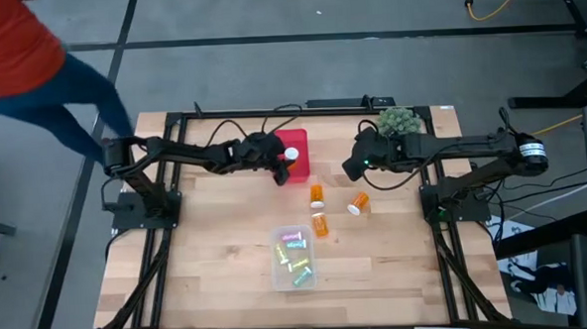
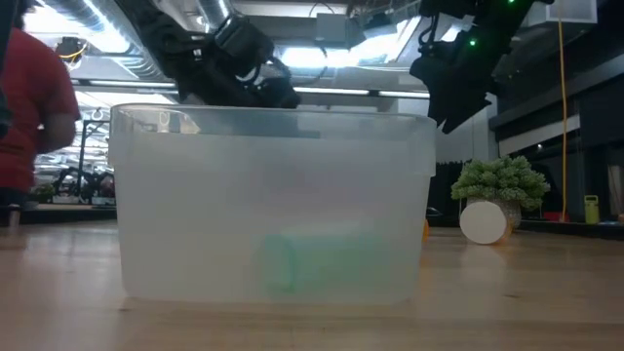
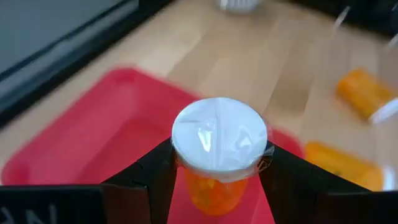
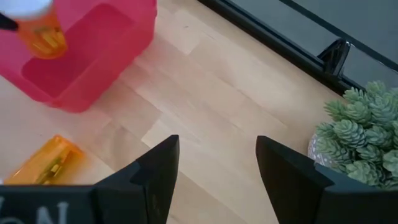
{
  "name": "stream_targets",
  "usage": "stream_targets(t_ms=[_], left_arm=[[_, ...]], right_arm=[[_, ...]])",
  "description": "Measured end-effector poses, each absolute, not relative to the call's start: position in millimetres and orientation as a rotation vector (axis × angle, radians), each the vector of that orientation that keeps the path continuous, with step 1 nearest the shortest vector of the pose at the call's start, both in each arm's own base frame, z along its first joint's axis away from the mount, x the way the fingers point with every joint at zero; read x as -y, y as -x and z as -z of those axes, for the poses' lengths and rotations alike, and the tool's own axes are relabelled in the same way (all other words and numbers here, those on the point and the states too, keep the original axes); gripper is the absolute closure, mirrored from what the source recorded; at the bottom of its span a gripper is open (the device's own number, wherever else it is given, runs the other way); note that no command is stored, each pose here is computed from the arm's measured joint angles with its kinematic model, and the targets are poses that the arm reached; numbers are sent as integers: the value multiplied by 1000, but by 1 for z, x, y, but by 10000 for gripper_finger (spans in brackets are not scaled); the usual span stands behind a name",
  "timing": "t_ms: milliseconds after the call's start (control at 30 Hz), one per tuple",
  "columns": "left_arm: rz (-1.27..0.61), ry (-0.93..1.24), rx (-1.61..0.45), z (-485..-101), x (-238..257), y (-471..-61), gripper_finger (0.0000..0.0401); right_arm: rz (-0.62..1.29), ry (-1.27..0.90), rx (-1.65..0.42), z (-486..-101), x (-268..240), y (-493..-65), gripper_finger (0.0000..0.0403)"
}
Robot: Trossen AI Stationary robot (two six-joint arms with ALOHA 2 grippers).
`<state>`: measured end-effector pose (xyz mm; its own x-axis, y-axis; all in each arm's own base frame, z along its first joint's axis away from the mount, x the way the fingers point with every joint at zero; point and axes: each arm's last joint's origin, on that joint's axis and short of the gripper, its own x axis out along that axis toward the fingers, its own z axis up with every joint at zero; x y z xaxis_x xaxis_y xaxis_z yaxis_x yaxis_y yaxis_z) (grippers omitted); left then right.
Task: Pick and place medicine bottles into bin by pill shape (circle, oval)
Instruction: Put the large orange pill bottle into the red bin
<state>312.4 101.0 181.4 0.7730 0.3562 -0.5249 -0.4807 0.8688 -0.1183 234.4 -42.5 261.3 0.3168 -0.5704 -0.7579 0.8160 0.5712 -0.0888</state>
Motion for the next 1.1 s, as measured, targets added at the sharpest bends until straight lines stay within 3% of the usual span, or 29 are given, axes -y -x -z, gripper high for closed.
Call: stream_targets(t_ms=[933,1100], left_arm=[[-440,171,-556,-174,-100,-314,199],[-443,196,-550,-174,-99,-315,181]], right_arm=[[933,-342,-835,-261,43,-235,188],[933,-342,-835,-261,43,-235,188]])
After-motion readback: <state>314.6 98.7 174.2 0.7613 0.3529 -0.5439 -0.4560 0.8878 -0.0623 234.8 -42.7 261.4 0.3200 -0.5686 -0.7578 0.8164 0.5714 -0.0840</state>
